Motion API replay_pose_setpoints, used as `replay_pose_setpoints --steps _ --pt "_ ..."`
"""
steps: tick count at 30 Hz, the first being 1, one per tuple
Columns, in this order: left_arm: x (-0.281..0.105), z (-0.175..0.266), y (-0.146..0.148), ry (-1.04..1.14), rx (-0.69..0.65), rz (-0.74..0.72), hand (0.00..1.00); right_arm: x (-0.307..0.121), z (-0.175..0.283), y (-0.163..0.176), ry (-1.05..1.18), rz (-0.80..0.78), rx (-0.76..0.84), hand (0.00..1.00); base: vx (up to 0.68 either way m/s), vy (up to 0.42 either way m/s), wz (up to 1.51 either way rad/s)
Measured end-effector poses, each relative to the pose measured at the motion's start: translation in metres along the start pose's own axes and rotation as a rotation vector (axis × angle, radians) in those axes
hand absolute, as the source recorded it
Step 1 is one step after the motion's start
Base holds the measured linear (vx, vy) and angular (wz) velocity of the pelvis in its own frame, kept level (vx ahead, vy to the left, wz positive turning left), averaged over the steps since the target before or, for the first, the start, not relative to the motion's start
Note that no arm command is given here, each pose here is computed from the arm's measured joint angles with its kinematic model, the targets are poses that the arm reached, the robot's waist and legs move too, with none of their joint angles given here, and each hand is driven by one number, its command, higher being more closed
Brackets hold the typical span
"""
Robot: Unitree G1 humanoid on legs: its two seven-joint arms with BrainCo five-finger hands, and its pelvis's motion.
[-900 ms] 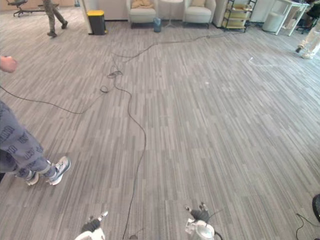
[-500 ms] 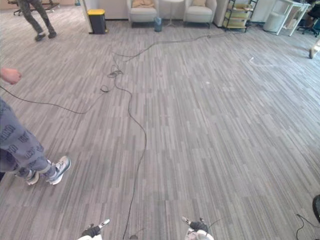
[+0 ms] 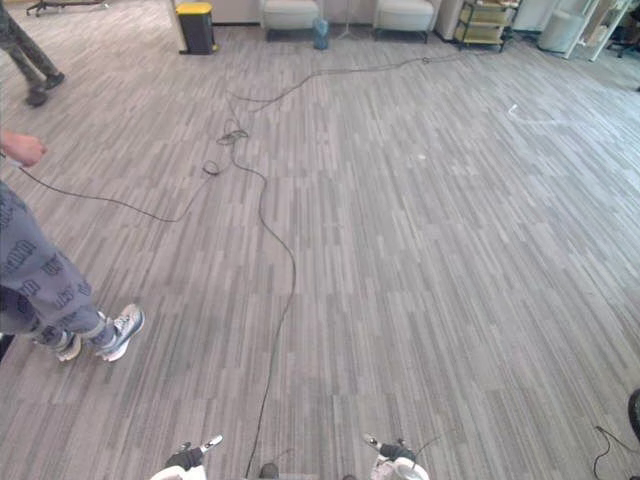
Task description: Pick up cushions and gather them together orderly.
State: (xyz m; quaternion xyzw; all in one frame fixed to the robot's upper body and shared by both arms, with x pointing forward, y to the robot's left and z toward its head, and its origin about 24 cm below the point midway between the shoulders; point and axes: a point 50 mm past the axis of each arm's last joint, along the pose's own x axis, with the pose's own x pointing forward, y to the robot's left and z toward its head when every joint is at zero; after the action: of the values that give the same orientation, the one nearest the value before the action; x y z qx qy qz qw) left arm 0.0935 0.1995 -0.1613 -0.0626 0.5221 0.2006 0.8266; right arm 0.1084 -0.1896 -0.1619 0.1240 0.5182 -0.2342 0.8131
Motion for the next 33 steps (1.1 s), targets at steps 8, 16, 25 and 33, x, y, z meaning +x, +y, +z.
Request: replay_pose_setpoints --steps 8,16,25,33 --pt "0.001 0.004 0.000 -0.010 0.022 -0.002 0.00 0.001 0.002 -0.003 -0.005 -0.002 -0.006 0.00 0.00 0.000 0.00" --pt "0.002 0.013 0.000 -0.041 -0.010 0.001 0.00 0.000 0.007 -0.001 -0.030 0.003 0.006 0.00 0.02 -0.009 -0.03" --pt "-0.002 0.031 -0.003 -0.132 -0.169 -0.008 0.00 -0.002 0.009 -0.005 -0.063 0.001 0.002 0.00 0.16 0.017 0.09" --pt "-0.001 0.031 0.001 -0.131 -0.144 0.000 0.00 -0.005 0.001 0.016 -0.034 0.053 0.030 0.00 0.47 0.277 -0.11"
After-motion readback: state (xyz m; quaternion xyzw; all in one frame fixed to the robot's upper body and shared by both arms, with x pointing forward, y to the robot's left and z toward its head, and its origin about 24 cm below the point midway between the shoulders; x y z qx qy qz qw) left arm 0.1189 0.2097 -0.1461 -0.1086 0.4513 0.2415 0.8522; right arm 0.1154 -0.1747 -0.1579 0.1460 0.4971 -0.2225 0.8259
